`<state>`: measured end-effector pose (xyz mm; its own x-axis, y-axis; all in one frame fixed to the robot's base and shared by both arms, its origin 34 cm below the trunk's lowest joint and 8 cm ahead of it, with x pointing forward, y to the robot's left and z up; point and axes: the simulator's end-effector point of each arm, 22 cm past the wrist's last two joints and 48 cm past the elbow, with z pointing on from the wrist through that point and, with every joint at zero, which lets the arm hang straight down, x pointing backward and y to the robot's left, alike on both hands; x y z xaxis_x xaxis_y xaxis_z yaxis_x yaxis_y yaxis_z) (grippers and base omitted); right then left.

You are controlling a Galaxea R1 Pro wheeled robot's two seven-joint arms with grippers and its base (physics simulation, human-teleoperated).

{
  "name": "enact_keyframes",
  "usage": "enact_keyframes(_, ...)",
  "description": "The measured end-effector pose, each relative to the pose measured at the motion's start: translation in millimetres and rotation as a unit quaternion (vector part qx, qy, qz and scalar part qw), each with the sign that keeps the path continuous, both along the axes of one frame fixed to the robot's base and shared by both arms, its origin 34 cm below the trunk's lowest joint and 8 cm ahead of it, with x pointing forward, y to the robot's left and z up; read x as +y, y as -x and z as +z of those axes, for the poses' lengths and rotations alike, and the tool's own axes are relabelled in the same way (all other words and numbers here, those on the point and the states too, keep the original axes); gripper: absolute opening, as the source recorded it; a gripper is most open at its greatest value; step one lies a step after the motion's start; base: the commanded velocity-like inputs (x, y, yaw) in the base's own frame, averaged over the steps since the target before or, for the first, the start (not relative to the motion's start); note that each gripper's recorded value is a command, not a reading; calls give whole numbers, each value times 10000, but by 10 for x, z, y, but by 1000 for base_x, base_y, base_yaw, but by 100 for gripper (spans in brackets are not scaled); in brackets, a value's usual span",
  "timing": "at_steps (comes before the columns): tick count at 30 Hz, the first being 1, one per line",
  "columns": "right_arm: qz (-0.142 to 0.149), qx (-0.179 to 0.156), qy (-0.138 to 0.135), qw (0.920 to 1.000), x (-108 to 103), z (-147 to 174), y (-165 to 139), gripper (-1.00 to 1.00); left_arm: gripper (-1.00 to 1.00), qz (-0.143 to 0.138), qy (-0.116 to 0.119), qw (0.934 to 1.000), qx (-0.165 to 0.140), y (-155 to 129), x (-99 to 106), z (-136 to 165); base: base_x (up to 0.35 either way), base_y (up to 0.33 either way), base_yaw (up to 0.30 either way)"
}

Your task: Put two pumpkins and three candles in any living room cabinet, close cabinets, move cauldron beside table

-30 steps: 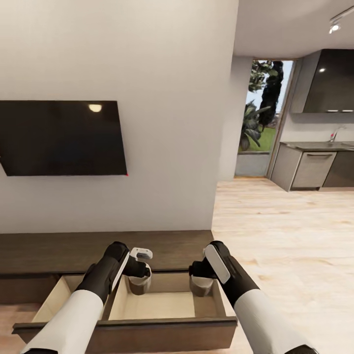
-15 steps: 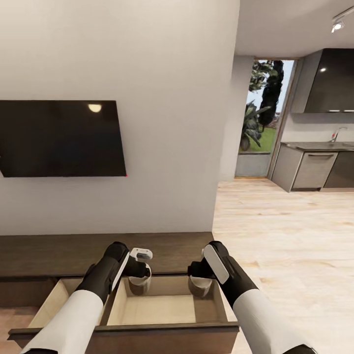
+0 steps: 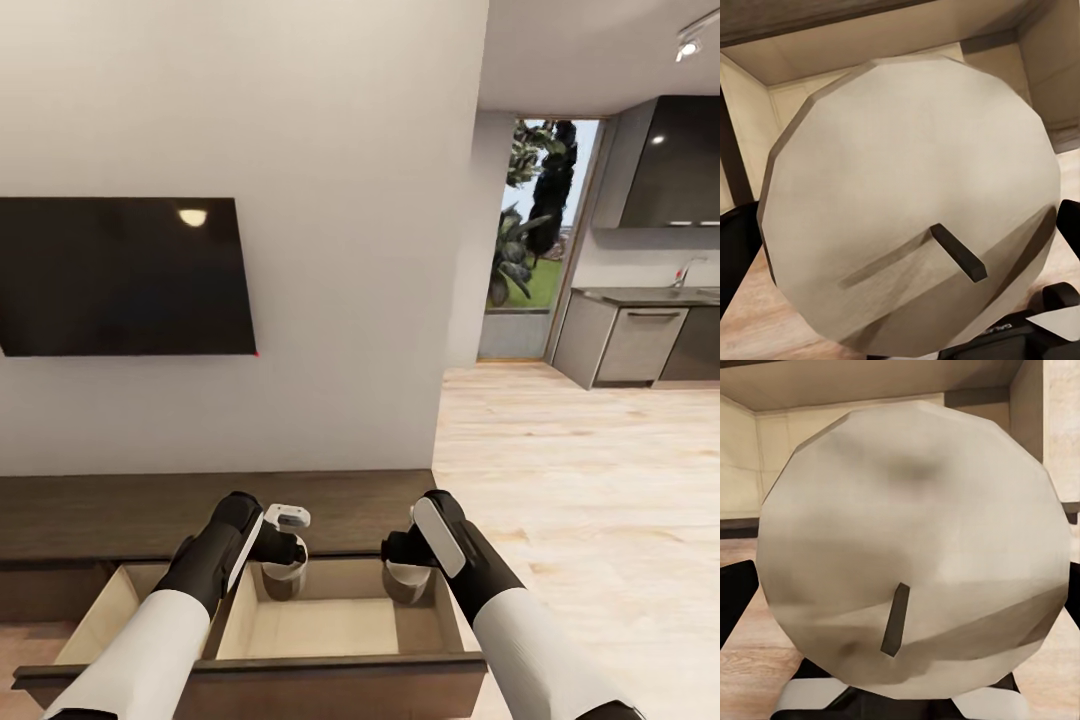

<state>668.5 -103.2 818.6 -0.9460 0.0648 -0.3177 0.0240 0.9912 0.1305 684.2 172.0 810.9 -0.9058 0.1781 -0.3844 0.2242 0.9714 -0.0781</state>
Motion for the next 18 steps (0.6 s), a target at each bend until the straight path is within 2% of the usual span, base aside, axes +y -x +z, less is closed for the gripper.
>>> enact_keyframes(18, 67, -73, 20, 9999, 38, -245, -23, -100, -100, -7, 40, 10000, -21, -30, -47, -238, 0, 0, 0)
